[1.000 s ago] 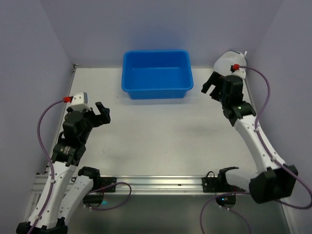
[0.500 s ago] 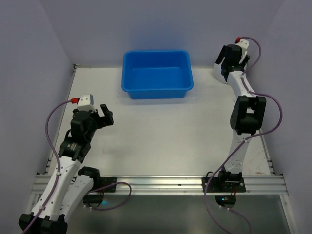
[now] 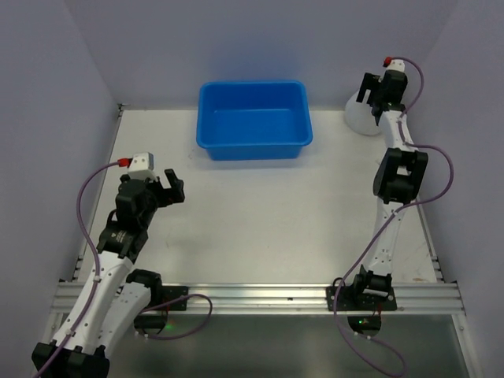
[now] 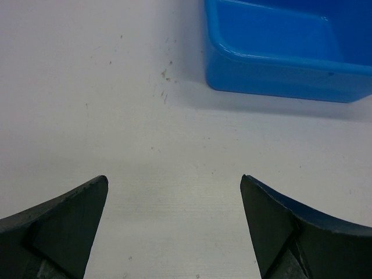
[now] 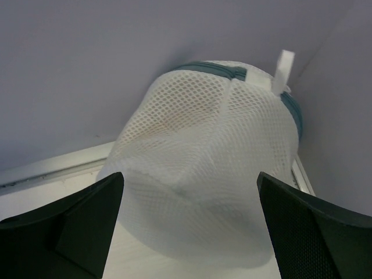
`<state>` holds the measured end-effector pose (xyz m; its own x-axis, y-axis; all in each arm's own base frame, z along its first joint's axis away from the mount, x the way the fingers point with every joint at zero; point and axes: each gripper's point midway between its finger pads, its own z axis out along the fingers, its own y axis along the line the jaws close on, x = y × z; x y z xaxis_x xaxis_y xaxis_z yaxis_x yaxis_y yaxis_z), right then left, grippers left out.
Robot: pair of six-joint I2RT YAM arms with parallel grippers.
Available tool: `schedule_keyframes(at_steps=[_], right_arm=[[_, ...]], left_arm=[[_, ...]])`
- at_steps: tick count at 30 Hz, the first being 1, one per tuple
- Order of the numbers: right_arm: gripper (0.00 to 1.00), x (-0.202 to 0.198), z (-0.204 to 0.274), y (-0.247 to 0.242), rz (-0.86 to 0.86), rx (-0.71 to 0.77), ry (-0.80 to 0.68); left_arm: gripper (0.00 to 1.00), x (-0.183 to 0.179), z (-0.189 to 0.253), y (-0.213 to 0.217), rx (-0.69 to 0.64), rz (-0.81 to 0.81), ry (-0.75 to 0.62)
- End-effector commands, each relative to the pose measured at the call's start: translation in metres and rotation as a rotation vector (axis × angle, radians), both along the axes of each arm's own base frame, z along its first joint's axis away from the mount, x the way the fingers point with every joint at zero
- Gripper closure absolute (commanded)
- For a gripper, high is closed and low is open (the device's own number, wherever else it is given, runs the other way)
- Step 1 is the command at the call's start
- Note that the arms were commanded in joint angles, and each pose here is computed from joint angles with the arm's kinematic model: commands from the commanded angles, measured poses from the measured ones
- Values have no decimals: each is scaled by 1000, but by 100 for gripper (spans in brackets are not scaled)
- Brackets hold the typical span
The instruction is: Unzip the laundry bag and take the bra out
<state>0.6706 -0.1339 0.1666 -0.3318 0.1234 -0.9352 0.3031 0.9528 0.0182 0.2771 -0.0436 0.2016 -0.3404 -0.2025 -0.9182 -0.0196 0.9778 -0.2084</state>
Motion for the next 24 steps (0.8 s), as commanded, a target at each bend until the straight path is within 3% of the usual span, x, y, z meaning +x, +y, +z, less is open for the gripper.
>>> schedule_keyframes(at_steps=[1, 4, 7, 12, 14, 17, 20, 24], right_arm=[[1, 12, 5, 27, 153, -2, 15], [6, 10, 0, 36, 203, 22, 39], [20, 5, -5, 39, 217, 37, 72], [71, -10, -26, 44, 223, 50, 147], [90, -11, 1, 45, 236, -4, 79], [100, -16, 10, 51, 238, -16, 76], [100, -25, 29, 61, 236, -27, 53], [100, -67, 74, 88, 214, -75, -20]], left_arm=[[0, 6, 8, 0, 16, -13, -45], [0, 6, 9, 1, 16, -13, -48], [0, 5, 9, 1, 15, -13, -52], [0, 4, 12, 0, 13, -20, -61], [0, 3, 14, 1, 12, -17, -69], [0, 2, 15, 1, 10, -16, -73], [0, 0, 17, 1, 6, -17, -85], [0, -1, 21, 1, 2, -16, -97]])
